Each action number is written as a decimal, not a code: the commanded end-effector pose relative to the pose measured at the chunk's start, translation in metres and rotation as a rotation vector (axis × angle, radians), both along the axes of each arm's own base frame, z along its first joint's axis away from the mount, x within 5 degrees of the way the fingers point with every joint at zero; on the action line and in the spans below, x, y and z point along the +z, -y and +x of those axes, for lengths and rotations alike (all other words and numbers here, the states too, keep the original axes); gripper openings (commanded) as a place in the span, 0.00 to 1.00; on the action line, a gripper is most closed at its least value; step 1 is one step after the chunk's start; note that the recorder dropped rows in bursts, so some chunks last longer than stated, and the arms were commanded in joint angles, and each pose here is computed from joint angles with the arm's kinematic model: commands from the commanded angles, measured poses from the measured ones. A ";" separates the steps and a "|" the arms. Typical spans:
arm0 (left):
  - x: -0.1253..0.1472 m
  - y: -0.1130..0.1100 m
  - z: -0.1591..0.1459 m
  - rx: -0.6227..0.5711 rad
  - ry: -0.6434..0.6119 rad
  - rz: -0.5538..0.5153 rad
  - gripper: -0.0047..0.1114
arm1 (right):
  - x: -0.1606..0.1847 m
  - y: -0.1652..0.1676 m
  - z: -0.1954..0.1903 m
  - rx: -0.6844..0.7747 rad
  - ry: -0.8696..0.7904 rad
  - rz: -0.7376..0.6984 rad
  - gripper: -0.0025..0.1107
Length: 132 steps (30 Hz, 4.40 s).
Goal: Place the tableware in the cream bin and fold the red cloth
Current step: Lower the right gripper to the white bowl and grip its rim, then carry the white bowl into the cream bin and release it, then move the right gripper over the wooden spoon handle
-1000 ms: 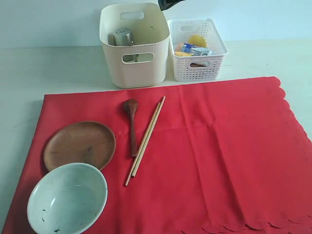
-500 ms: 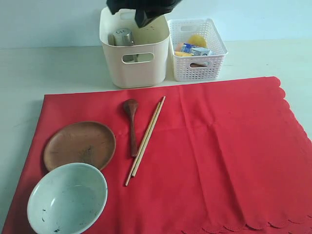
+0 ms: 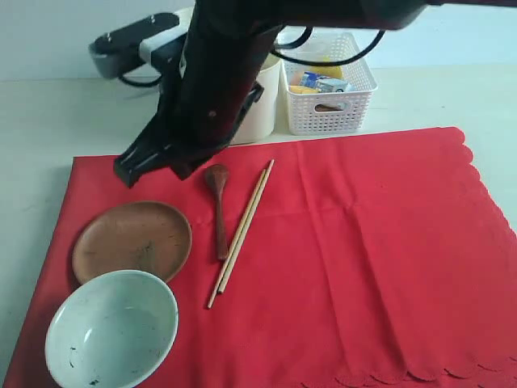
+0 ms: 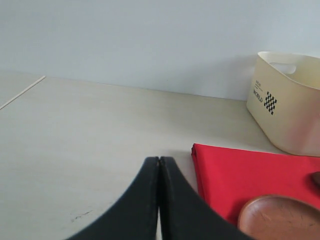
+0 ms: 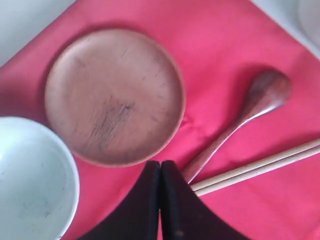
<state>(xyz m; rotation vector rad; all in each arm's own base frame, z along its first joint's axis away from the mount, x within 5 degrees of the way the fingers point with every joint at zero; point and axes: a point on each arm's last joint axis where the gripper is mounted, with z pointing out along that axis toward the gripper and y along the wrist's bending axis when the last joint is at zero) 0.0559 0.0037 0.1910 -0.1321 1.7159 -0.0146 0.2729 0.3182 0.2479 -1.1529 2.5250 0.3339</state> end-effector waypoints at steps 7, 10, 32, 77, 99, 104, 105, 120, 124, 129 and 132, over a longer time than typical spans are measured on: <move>0.002 0.000 0.000 0.000 0.021 -0.004 0.05 | -0.032 -0.036 -0.050 0.151 -0.032 -0.059 0.10; 0.002 0.000 0.000 0.000 0.021 -0.004 0.05 | -0.048 -0.043 -0.054 0.142 -0.060 -0.080 0.20; 0.002 0.000 0.000 0.000 0.021 -0.004 0.05 | -0.098 -0.054 -0.060 0.161 -0.185 -0.126 0.02; 0.002 0.000 0.000 0.000 0.021 -0.004 0.05 | 0.045 0.111 0.135 -0.636 0.475 0.607 0.02; 0.002 0.000 0.000 0.000 0.021 -0.004 0.05 | -0.001 0.109 0.157 -0.670 0.470 0.602 0.12; 0.002 0.000 0.000 0.000 0.021 -0.004 0.05 | -0.001 0.109 0.157 -0.668 0.471 0.601 0.32; 0.002 0.000 0.000 0.000 0.021 -0.004 0.05 | -0.001 0.109 0.157 -0.668 0.471 0.601 0.36; 0.002 0.000 0.000 0.000 0.021 -0.004 0.05 | 0.023 0.116 0.141 -0.647 0.425 0.522 0.53; 0.002 0.000 0.000 0.000 0.021 -0.004 0.05 | 0.039 0.122 0.131 -0.617 0.430 0.463 0.53; 0.002 0.000 0.000 0.000 0.021 -0.004 0.05 | 0.054 0.128 0.120 -0.606 0.417 0.409 0.53; 0.002 0.000 0.000 0.000 0.021 -0.004 0.05 | 0.059 0.133 0.112 -0.606 0.382 0.366 0.52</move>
